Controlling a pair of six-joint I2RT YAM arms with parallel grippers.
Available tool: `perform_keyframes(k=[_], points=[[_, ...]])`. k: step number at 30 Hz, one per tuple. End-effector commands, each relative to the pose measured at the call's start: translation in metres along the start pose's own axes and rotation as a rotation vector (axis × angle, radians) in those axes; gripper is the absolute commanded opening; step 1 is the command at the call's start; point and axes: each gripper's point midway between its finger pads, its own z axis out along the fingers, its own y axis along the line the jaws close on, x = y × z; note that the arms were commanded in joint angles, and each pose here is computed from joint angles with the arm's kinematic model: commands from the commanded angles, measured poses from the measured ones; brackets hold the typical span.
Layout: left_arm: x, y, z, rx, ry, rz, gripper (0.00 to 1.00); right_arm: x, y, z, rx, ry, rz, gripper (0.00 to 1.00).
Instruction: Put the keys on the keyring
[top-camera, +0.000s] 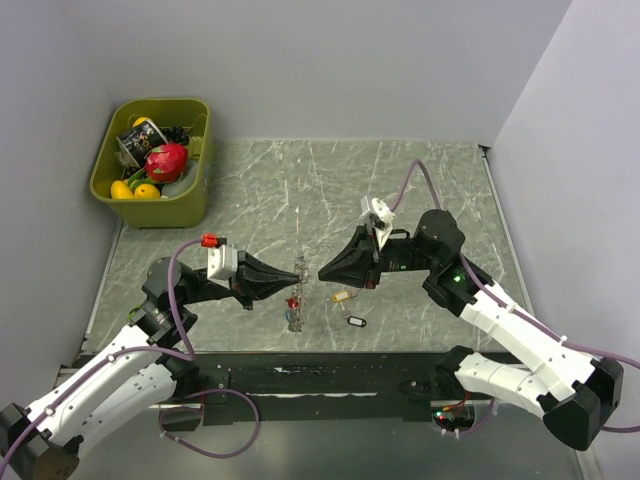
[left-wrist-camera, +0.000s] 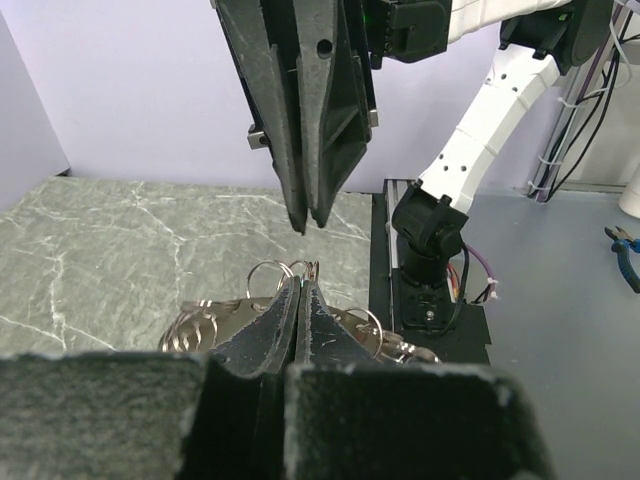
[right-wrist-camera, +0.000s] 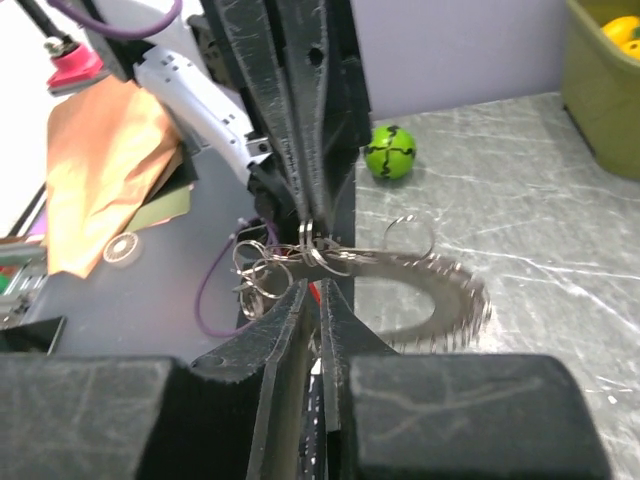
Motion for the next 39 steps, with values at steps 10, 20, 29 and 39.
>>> perform_keyframes(k=[10,20,29,39], points=[[-0.025,-0.003,0.005,0.027,-0.069,0.069,0.01,-0.004,0.009,0.011,-0.106,0.021,-0.037,0.05],[-0.025,-0.005,0.007,0.050,-0.064,0.057,0.01,-0.010,0.003,0.016,-0.092,0.012,-0.039,0.03],[-0.022,-0.005,0.009,0.062,-0.045,0.050,0.01,-0.015,0.004,0.023,-0.120,-0.002,-0.031,0.03],[-0.025,-0.008,0.010,0.075,-0.045,0.055,0.01,-0.007,0.000,0.036,-0.125,0.013,0.004,0.02]])
